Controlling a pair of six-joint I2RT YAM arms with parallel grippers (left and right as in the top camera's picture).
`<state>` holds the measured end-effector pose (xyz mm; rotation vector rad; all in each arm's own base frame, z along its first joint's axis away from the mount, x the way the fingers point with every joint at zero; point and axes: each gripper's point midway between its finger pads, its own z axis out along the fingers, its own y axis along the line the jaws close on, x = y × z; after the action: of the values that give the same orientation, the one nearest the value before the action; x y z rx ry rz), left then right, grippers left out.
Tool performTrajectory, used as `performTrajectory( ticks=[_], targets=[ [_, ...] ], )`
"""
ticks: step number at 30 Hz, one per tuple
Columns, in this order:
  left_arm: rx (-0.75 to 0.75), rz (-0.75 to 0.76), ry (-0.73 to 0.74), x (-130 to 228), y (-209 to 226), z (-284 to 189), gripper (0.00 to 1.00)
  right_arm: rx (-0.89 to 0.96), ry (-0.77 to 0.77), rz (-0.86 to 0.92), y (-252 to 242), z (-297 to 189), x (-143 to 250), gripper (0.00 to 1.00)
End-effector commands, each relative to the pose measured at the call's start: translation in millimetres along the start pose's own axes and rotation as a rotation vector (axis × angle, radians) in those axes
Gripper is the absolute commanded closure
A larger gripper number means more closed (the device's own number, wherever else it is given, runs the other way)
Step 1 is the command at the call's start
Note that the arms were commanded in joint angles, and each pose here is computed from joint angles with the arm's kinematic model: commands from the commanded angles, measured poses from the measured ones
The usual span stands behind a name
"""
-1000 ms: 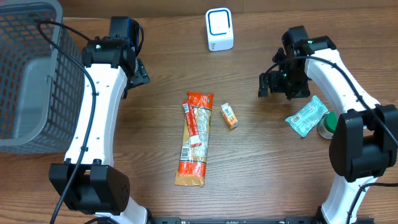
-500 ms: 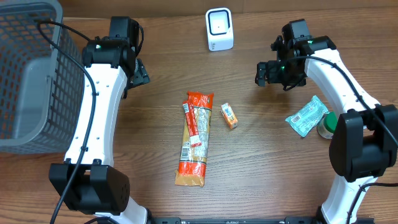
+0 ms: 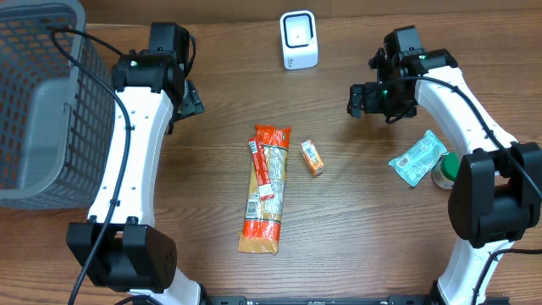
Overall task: Scan the item barcode
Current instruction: 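Move the right gripper left toward the small orange box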
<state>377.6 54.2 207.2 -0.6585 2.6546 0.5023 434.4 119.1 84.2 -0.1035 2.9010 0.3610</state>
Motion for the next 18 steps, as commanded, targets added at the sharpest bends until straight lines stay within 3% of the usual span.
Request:
performTrajectory(
  ticks=[1, 12, 18],
  targets=[
    [0.013, -0.006, -0.018, -3.2, -1.8, -6.2, 0.00, -0.011, -0.006, -0.002, -0.5, -1.4, -1.1, 0.00],
    [0.013, -0.006, -0.018, -3.2, -1.8, -6.2, 0.00, -0.012, -0.008, -0.002, -0.4, -1.4, -1.4, 0.00],
    [0.013, -0.006, -0.018, -3.2, -1.8, -6.2, 0.00, -0.044, -0.098, 0.016, 6.1, -2.7, -24.0, 0.00]
  ],
)
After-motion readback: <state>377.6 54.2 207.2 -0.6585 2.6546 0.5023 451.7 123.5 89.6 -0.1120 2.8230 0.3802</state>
